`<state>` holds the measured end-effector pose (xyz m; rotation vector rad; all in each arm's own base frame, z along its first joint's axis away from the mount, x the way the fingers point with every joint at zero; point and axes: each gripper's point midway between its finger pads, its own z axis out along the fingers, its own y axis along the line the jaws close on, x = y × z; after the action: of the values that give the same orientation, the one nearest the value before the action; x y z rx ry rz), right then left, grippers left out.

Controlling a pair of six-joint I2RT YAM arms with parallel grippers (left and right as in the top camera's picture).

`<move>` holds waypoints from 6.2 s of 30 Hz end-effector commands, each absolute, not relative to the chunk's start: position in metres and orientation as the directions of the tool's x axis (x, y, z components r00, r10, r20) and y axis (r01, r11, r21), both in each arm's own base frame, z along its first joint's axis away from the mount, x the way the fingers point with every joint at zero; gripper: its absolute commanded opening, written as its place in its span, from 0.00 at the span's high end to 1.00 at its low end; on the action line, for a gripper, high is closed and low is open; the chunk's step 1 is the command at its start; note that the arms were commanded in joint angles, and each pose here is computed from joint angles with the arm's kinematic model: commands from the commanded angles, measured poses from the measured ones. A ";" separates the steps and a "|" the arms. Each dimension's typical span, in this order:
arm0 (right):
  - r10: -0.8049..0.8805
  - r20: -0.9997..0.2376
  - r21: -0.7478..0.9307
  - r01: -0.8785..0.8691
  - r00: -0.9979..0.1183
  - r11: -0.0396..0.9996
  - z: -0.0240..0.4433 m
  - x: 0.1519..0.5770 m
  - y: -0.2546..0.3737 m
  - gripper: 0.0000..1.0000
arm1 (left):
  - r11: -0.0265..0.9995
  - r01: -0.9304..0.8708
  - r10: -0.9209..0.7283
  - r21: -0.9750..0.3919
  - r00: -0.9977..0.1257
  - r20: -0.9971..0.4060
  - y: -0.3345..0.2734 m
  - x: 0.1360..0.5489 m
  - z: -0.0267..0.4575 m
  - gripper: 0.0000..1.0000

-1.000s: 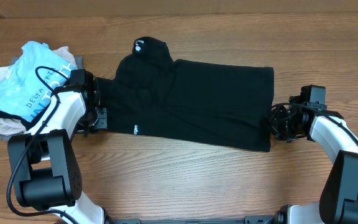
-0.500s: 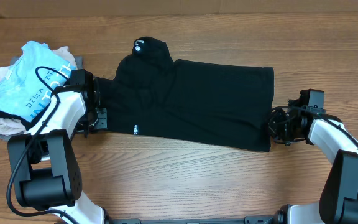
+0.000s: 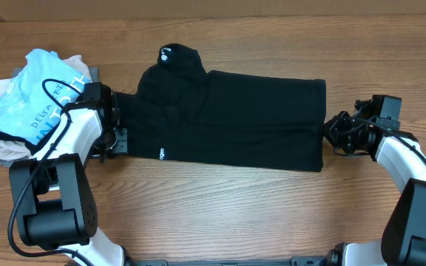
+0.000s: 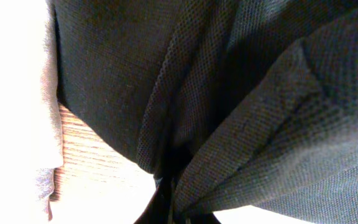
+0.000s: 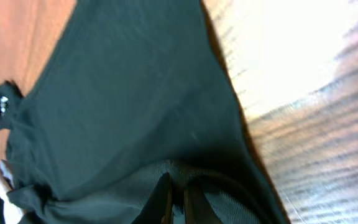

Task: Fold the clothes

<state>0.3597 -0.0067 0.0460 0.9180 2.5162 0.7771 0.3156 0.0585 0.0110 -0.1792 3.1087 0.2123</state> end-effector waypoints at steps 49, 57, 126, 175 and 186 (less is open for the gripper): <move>0.765 0.064 0.309 0.741 -0.641 0.596 0.027 0.272 -0.060 0.96 | 0.980 -0.143 -0.141 0.140 -0.990 -0.025 0.062 0.315 0.010 0.96; 0.764 0.127 0.256 0.765 -0.633 0.591 0.025 0.253 -0.055 0.96 | 0.981 -0.135 -0.143 0.137 -0.989 0.045 0.059 0.298 0.010 0.92; 0.634 -0.386 0.676 0.262 -0.671 0.689 0.210 0.406 -0.035 0.54 | 0.921 0.165 -0.039 -0.354 -0.864 -0.502 -0.076 0.482 0.196 0.25; 0.705 0.168 0.413 0.698 -0.689 0.585 0.027 0.268 -0.010 0.96 | 0.934 -0.061 -0.039 -0.353 -0.997 0.071 -0.054 0.383 0.167 0.45; 0.825 0.205 0.236 0.844 -0.527 0.481 -0.025 0.218 -0.021 0.96 | 0.968 -0.156 -0.109 -0.198 -0.968 0.226 -0.032 0.332 0.141 0.61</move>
<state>0.2421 -0.0062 -0.0034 1.3777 2.7513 0.6934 0.3435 -0.0408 0.1348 -0.1730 3.3446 -0.4646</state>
